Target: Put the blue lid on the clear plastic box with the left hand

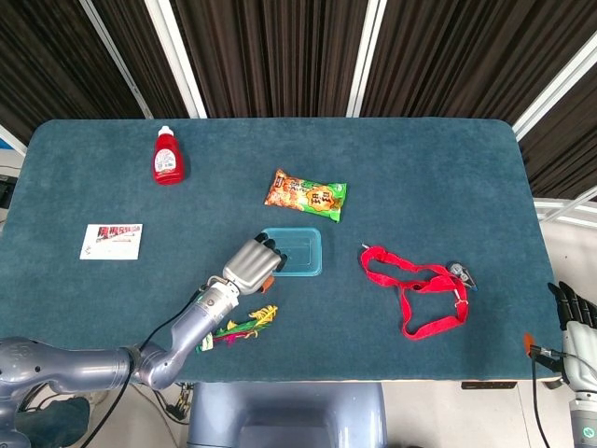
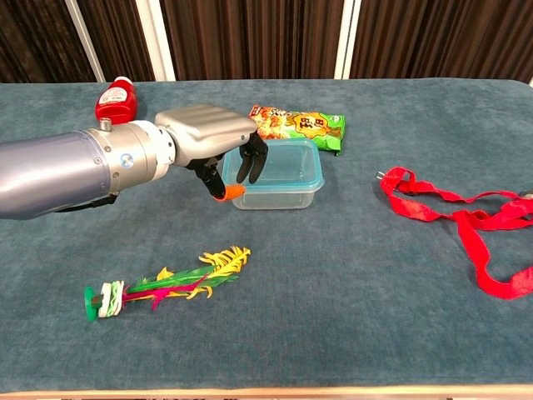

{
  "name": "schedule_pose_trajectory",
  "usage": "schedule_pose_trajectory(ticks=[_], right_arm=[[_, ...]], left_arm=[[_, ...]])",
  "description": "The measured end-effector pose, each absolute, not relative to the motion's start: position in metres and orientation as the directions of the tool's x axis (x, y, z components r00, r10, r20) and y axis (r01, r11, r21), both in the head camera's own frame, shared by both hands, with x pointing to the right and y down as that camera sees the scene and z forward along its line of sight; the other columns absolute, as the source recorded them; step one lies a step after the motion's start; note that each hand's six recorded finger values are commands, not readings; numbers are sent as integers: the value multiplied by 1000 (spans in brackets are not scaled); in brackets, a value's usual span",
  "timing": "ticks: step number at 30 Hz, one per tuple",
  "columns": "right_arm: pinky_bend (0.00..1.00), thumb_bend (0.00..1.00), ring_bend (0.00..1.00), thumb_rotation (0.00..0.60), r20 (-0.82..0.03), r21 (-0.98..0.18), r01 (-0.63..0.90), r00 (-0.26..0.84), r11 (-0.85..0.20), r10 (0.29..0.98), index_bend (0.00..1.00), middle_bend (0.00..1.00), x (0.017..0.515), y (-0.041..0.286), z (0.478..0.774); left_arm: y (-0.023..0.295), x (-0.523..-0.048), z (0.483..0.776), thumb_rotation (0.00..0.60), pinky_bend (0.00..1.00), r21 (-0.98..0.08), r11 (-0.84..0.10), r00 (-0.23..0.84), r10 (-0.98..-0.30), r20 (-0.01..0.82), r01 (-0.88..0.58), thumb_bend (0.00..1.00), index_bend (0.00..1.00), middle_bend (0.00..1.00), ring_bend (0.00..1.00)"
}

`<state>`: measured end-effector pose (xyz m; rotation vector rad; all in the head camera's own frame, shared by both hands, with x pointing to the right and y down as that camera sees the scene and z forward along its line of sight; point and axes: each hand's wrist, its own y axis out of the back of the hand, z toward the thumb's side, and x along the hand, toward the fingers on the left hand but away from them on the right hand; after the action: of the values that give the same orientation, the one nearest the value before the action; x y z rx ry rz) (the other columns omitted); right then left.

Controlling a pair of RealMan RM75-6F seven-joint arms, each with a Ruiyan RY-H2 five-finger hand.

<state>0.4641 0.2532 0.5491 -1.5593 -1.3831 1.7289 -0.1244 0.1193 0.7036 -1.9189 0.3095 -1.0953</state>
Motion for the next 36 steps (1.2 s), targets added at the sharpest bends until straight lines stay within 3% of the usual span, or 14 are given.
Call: schedule_pose_trajectory(ticks=[16,30,36], right_arm=[[0,392,21,600,-489,-863,294,-277,-411,827,78,39,464,253,549],[0,393,21,600,-490,-862,294,-279,-412,826,78,39,464,254,550],[0,392,21,600,-487,-864,293,-282,-409,827,78,39,465,254,549]], left_arm=[[117,-123,711,600,205,-783,-589,573,-577,582,202,390,501,488,269],[94,-118,675,600,202,-837,-534,587,-641,494,121,390,506,490,269],[78,-99,675,600,201,-842,-524,600,-635,486,128,390,519,512,269]])
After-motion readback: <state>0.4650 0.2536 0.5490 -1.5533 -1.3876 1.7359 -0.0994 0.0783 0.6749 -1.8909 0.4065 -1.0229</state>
